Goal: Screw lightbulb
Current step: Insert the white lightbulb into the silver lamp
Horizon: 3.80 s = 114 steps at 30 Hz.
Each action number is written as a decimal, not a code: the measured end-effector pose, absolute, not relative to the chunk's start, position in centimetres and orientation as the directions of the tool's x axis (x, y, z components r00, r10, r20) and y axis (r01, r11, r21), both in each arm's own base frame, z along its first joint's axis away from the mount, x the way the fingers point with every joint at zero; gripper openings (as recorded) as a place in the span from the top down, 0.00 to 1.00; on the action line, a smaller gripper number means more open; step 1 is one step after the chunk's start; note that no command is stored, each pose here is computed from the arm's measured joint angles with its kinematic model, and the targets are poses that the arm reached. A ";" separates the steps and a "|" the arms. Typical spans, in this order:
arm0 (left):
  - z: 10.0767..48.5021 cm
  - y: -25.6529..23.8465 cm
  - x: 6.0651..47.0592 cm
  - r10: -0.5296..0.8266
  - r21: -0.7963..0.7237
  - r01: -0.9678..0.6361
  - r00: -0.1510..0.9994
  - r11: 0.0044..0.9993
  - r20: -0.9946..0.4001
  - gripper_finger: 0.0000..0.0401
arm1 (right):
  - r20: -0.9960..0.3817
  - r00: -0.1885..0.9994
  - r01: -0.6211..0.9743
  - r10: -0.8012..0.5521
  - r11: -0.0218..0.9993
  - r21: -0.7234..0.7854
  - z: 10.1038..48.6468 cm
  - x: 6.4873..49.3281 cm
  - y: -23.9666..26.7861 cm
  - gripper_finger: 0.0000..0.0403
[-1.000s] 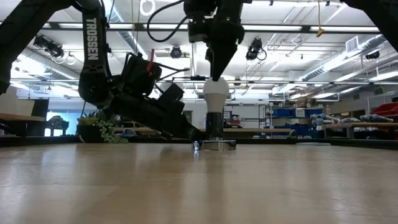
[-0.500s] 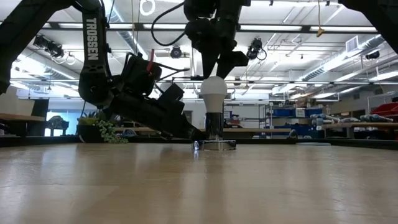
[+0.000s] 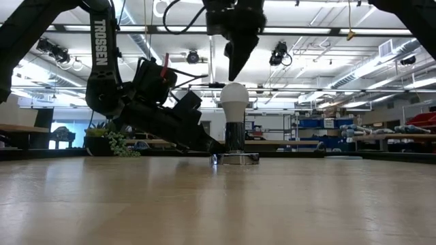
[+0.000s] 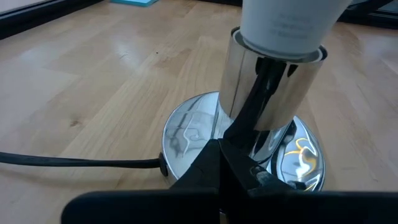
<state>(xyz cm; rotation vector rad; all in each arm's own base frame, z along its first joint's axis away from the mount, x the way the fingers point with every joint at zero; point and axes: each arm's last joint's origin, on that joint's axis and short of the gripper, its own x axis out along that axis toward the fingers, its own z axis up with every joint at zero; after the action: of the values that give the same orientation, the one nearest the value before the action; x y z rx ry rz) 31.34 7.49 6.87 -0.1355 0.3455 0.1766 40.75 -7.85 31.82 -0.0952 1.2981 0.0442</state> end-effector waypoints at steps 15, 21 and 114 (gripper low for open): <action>6.9 7.5 31.3 0.141 -0.105 -0.188 0.927 0.977 -0.348 1.00 | -0.971 0.230 -0.208 -0.066 0.971 -0.115 29.5 41.3 -6.4 0.31; 6.9 7.5 31.3 0.140 -0.104 -0.187 0.927 0.977 -0.347 1.00 | -0.971 0.229 -0.169 -0.065 0.980 -0.106 29.5 41.2 -6.5 0.31; 6.9 7.5 31.4 0.140 -0.109 -0.188 0.927 0.976 -0.347 1.00 | -0.974 0.228 -0.243 -0.010 0.968 -0.067 28.6 41.1 -7.0 0.40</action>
<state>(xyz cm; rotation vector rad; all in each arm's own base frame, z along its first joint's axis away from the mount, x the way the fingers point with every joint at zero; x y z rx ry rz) 31.36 7.48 6.88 -0.1410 0.3452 0.1683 41.09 -7.05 28.61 -0.2225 1.3342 0.1623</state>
